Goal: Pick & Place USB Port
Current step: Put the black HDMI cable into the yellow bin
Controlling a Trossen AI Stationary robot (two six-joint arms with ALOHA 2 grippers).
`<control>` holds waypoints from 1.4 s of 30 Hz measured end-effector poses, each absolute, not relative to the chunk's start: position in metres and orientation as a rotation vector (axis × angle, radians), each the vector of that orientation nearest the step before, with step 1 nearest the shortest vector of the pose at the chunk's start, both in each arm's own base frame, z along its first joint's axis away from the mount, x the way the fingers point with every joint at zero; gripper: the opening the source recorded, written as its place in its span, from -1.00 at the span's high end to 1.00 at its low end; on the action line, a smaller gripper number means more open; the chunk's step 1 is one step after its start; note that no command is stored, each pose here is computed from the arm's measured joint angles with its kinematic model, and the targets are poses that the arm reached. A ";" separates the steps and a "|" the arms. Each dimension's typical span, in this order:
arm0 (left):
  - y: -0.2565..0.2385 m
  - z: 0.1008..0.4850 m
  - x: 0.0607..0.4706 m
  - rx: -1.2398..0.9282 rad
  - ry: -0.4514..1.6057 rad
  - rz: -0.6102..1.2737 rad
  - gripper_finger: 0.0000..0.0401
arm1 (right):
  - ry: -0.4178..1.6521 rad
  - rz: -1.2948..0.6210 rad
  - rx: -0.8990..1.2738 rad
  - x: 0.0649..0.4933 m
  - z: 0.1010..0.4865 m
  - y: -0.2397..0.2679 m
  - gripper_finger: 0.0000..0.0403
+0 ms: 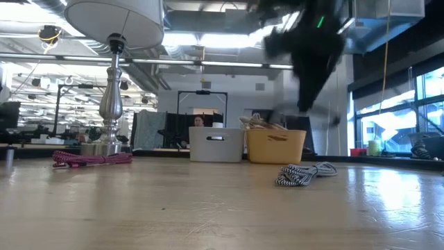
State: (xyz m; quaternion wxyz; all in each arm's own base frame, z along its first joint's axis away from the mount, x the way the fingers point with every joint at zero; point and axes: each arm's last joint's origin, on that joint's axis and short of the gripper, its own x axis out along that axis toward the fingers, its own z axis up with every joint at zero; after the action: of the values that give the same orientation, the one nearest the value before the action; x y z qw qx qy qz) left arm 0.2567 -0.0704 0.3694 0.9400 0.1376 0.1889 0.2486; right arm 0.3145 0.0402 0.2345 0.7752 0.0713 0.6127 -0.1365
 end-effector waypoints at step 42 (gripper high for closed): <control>-0.065 0.370 0.259 0.269 0.378 0.527 0.37 | 0.987 -0.409 0.351 0.307 0.256 -0.160 0.95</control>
State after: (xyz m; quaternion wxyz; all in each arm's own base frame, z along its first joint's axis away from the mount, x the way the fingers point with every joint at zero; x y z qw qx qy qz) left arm 0.2585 -0.0654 0.3704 0.9390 0.1320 0.1851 0.2582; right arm 0.3073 -0.1597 0.2561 0.8459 0.1666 0.4680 -0.1940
